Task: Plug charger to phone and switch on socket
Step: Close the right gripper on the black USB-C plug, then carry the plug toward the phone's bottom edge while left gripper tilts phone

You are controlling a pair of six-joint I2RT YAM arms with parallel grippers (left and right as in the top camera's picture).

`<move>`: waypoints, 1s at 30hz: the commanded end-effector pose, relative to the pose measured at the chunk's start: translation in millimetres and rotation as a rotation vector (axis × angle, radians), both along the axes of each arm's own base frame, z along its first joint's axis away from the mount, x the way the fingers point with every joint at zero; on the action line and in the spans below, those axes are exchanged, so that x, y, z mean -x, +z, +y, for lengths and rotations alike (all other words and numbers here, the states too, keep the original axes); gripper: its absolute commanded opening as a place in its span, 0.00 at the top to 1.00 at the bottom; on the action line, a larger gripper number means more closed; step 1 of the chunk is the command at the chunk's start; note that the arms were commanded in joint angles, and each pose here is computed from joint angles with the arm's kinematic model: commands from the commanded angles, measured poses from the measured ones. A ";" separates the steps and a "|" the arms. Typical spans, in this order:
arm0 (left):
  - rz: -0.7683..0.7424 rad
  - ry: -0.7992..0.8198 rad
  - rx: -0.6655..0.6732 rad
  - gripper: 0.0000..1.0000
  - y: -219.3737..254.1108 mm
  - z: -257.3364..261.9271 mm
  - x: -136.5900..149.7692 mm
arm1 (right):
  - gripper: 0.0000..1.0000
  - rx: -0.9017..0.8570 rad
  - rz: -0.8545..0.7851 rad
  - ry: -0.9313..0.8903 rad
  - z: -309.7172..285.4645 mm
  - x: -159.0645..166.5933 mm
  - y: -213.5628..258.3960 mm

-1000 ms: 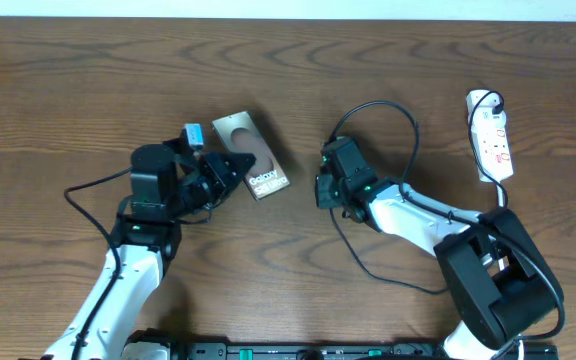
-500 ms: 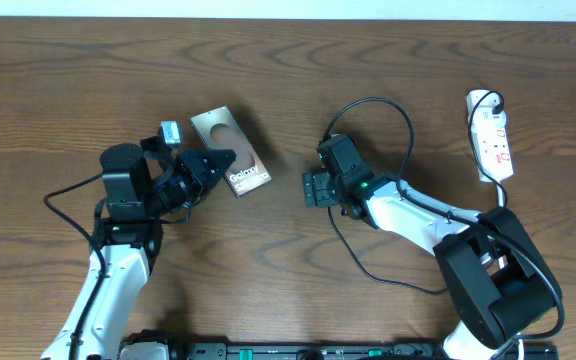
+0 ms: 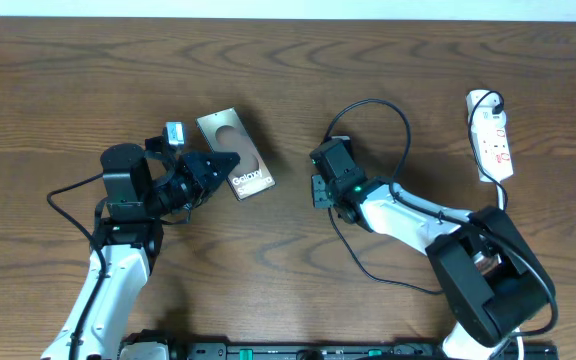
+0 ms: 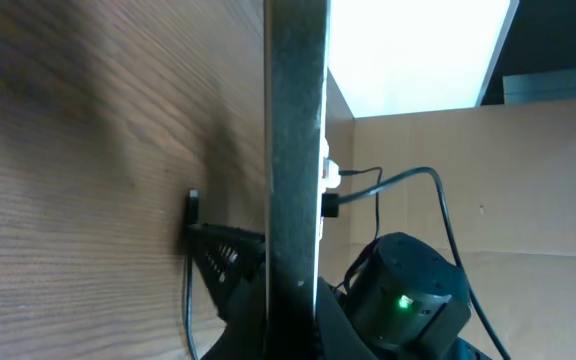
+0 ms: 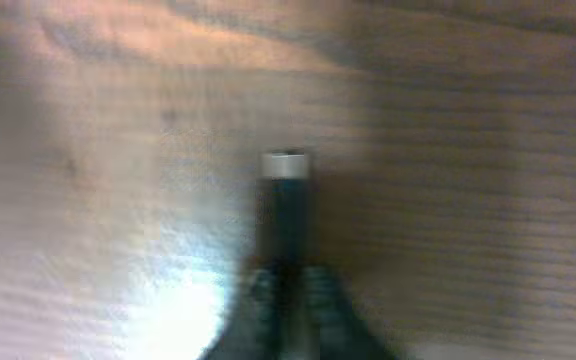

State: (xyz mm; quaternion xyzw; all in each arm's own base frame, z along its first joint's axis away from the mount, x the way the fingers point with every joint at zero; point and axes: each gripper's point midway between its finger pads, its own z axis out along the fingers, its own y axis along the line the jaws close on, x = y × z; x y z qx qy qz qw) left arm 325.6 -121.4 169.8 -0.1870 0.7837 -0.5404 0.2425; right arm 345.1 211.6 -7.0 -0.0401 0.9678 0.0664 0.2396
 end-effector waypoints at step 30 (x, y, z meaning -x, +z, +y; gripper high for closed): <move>-0.251 -0.263 0.101 0.93 66.0 -49.3 20.3 | 0.99 -0.462 0.072 0.647 41.8 161.4 178.1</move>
